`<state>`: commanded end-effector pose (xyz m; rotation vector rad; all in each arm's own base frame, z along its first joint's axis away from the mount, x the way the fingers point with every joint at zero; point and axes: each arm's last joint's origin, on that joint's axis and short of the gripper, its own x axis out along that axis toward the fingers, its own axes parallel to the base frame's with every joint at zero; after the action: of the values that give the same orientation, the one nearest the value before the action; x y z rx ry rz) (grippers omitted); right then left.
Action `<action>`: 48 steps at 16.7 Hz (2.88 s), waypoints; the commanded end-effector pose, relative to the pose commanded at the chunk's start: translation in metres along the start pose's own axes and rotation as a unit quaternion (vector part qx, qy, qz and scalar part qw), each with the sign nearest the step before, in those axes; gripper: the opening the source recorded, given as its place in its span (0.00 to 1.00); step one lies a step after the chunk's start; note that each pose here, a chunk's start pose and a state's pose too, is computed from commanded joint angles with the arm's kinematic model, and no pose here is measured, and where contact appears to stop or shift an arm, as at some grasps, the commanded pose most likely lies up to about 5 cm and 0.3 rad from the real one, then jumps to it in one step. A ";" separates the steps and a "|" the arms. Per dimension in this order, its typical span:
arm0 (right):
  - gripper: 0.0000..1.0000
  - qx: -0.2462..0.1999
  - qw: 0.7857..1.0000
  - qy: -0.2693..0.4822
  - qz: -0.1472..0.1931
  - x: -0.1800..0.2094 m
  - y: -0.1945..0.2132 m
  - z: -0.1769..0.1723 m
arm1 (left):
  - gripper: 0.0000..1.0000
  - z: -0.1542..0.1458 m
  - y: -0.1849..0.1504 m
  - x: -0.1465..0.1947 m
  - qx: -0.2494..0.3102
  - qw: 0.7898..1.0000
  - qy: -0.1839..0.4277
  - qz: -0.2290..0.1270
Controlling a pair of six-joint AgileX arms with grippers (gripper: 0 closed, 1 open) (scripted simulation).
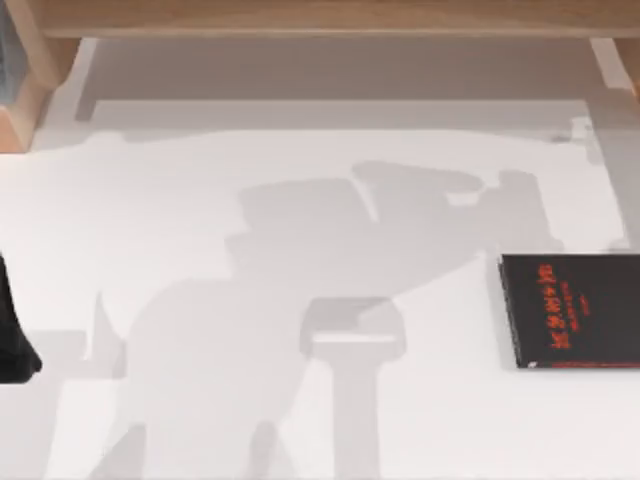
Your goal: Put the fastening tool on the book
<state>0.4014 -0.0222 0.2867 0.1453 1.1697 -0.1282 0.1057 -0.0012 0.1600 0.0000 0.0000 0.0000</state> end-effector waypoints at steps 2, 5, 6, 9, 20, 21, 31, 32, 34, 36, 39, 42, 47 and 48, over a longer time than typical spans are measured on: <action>0.00 -0.017 1.000 0.014 0.008 0.003 0.019 -0.019 | 1.00 0.000 0.000 0.000 0.000 1.000 0.000 0.000; 0.00 -0.040 0.998 0.045 0.013 0.013 0.040 -0.050 | 1.00 0.000 0.000 0.000 0.000 1.000 0.000 0.000; 0.00 -0.046 0.997 0.057 0.013 0.018 0.044 -0.061 | 1.00 0.000 0.000 0.000 0.000 1.000 0.000 0.000; 0.00 -0.063 0.994 0.094 0.009 0.033 0.054 -0.090 | 1.00 0.000 0.000 0.000 0.000 1.000 0.000 0.000; 0.00 -0.083 0.986 0.142 0.000 0.052 0.060 -0.127 | 1.00 0.000 0.000 0.000 0.000 1.000 0.000 0.000; 0.00 -0.080 0.986 0.144 -0.001 0.053 0.058 -0.126 | 1.00 0.000 0.000 0.000 0.000 1.000 0.000 0.000; 0.00 -0.083 0.986 0.142 0.000 0.081 0.059 -0.136 | 1.00 0.000 0.000 0.000 0.000 1.000 0.000 0.000; 0.00 -0.083 0.986 0.142 0.000 0.081 0.059 -0.136 | 1.00 0.000 0.000 0.000 0.000 1.000 0.000 0.000; 0.15 -0.083 0.986 0.142 0.000 0.081 0.059 -0.136 | 1.00 0.000 0.000 0.000 0.000 1.000 0.000 0.000; 0.30 -0.083 0.986 0.142 0.000 0.081 0.059 -0.136 | 1.00 0.000 0.000 0.000 0.000 1.000 0.000 0.000; 0.53 -0.083 0.986 0.142 0.000 0.081 0.059 -0.136 | 1.00 0.000 0.000 0.000 0.000 1.000 0.000 0.000; 0.75 -0.083 0.986 0.142 0.000 0.081 0.059 -0.136 | 1.00 0.000 0.000 0.000 0.000 1.000 0.000 0.000; 1.00 -0.083 0.986 0.142 0.000 0.081 0.059 -0.136 | 1.00 0.000 0.000 0.000 0.000 1.000 0.000 0.000; 1.00 -0.083 0.986 0.142 0.000 0.081 0.059 -0.136 | 1.00 0.000 0.000 0.000 0.000 1.000 0.000 0.000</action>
<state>0.3196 0.0584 0.1630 0.0165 1.4586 -0.0091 0.1057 -0.0012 0.1600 0.0000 0.0000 0.0000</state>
